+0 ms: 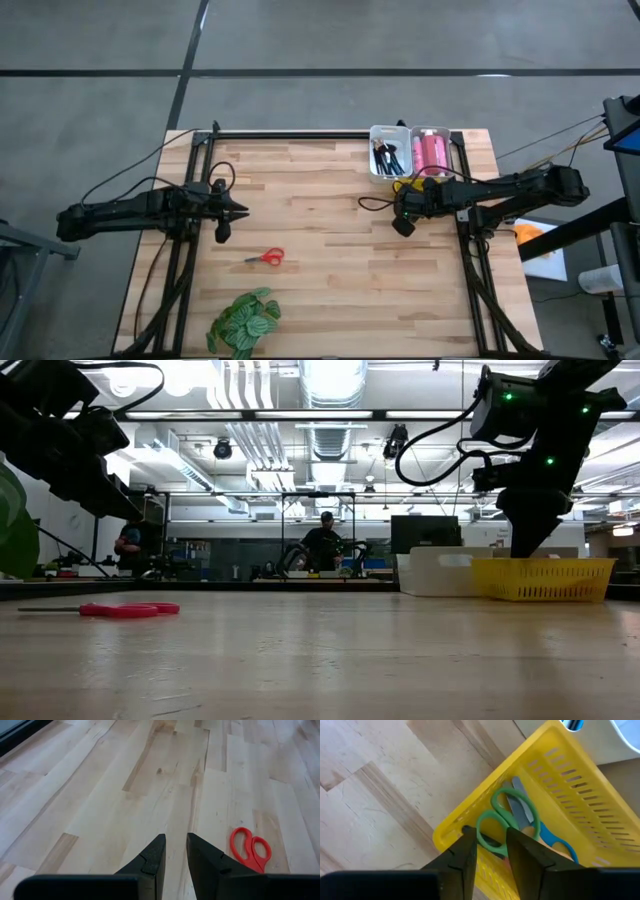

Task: Pick & Place Paint Supplies
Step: Put the red scissors into the yellow bin

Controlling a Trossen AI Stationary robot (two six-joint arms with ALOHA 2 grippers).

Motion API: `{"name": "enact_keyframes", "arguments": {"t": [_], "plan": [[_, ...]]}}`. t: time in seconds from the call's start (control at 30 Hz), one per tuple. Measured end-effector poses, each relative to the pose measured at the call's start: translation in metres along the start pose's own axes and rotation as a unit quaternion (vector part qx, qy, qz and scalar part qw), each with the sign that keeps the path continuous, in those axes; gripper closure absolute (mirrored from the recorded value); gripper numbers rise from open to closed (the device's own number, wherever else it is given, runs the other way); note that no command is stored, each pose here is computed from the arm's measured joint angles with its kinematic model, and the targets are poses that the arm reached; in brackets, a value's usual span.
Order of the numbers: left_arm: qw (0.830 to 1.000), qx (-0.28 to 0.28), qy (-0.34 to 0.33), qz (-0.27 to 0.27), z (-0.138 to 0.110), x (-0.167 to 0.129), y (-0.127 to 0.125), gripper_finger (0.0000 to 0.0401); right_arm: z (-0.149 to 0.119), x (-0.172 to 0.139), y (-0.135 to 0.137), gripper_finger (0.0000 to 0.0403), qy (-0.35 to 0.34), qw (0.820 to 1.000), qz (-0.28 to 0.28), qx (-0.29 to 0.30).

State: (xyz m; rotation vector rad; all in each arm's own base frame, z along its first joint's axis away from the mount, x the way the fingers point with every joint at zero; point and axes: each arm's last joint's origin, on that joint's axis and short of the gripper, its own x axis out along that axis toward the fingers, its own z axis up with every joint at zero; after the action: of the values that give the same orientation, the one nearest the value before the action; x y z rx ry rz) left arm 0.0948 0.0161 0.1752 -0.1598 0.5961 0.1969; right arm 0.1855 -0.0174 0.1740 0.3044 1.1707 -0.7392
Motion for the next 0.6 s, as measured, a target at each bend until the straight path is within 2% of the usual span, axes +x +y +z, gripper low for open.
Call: {"name": "enact_keyframes", "arguments": {"t": [0.6], "plan": [[1.000,-0.001,0.000,0.000,0.000,0.000,0.000,0.0320,0.000,-0.013,-0.006,0.0296,-0.028,0.999,0.020,0.013]]}}
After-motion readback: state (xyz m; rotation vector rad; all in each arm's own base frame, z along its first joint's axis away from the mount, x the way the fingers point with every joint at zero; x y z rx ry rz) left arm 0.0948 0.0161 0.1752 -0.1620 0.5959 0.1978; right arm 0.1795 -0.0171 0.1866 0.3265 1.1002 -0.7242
